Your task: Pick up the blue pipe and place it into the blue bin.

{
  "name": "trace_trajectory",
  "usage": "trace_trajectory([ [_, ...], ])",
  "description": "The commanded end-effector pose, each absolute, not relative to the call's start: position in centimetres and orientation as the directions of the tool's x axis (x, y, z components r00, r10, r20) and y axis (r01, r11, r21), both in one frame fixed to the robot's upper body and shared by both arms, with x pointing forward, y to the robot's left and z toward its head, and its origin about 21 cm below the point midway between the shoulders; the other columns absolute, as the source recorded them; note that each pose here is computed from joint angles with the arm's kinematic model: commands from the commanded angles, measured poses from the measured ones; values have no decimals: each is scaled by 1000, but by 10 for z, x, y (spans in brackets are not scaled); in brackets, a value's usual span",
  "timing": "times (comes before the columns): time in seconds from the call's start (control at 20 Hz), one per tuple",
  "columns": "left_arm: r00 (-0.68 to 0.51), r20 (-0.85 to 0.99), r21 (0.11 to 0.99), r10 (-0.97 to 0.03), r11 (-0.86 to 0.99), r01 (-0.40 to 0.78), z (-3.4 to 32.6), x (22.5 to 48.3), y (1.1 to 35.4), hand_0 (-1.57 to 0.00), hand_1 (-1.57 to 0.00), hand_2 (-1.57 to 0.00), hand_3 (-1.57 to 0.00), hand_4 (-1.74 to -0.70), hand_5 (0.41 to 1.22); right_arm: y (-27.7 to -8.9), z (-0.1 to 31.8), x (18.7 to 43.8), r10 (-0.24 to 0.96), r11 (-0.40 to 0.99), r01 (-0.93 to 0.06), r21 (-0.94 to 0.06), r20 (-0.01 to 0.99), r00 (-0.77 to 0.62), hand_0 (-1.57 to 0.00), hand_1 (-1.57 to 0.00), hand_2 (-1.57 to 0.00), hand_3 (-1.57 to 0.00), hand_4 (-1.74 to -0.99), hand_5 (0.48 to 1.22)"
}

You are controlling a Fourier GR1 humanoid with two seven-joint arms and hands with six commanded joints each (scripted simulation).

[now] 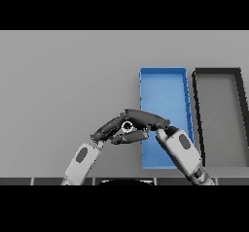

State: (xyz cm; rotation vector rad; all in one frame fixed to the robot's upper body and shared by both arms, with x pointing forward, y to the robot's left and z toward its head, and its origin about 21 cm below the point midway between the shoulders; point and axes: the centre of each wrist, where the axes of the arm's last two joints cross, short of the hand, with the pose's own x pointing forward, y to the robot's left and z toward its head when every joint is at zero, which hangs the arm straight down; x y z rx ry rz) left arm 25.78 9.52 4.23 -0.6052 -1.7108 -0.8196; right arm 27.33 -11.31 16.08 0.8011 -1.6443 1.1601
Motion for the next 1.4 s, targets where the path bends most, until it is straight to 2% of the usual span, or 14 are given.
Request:
trace_trajectory([
  [0.0,-279,960,241,-37,619,747,42,259,95,-940,-875,-855,-672,-1406,1221,-113,160,275,11,347,-877,-331,937,-349,-1560,-1560,-1560,-1556,-1497,1206],
  [0.1,-296,954,268,-50,592,760,47,261,99,-601,-560,-547,-430,-1250,1221,-115,165,274,-6,350,-875,-333,934,-358,-1564,-1564,-1564,-1561,-1498,1211],
  [0.25,-259,961,265,-95,574,774,44,261,102,-307,-286,-279,-220,-1092,984,-111,165,273,9,360,-873,-330,937,-350,-1567,-1568,-1568,-1566,-1498,1216],
  [0.45,-220,964,264,-146,582,769,44,263,105,-125,-117,-114,-89,-991,729,-110,165,273,-16,375,-860,-346,925,-379,-1570,-1570,-1570,-1569,-1499,1219],
  [0.5,-218,966,259,-140,586,768,41,262,106,-100,-93,-91,-71,-977,682,-114,165,273,-13,380,-856,-350,923,-384,-1570,-1570,-1570,-1569,-1499,1219],
  [0.65,-179,973,231,-146,604,763,40,260,102,-51,-47,-46,-36,-973,578,-112,163,275,-27,380,-862,-337,927,-374,-1570,-1570,-1570,-1570,-1499,1220],
  [0.85,-156,972,232,-176,616,752,40,265,103,-20,-19,-18,-14,-971,519,-113,174,280,-78,406,-866,-292,933,-351,-1571,-1571,-1571,-1571,-1496,1221],
  [1.05,-143,971,233,-193,612,756,38,262,103,-8,-7,-7,-5,-973,489,-116,211,288,-124,410,-888,-205,953,-278,-1571,-1571,-1571,-1571,-1494,1221],
  [1.1,-142,970,237,-199,617,750,37,265,103,-6,-5,-5,-4,-971,485,-123,223,293,-147,423,-886,-192,950,-276,-1571,-1571,-1571,-1571,-1494,1221],
  [1.25,-142,970,234,-195,616,752,33,259,102,-3,-2,-2,-2,-956,475,-127,260,300,-227,422,-894,-149,938,-264,-1571,-1571,-1571,-1571,-1496,1221],
  [1.35,-151,970,237,-189,617,751,37,259,103,-1,-1,-1,-1,-951,473,-135,282,309,-273,489,-862,-131,916,-295,-1571,-1571,-1571,-1571,-1497,1221],
])
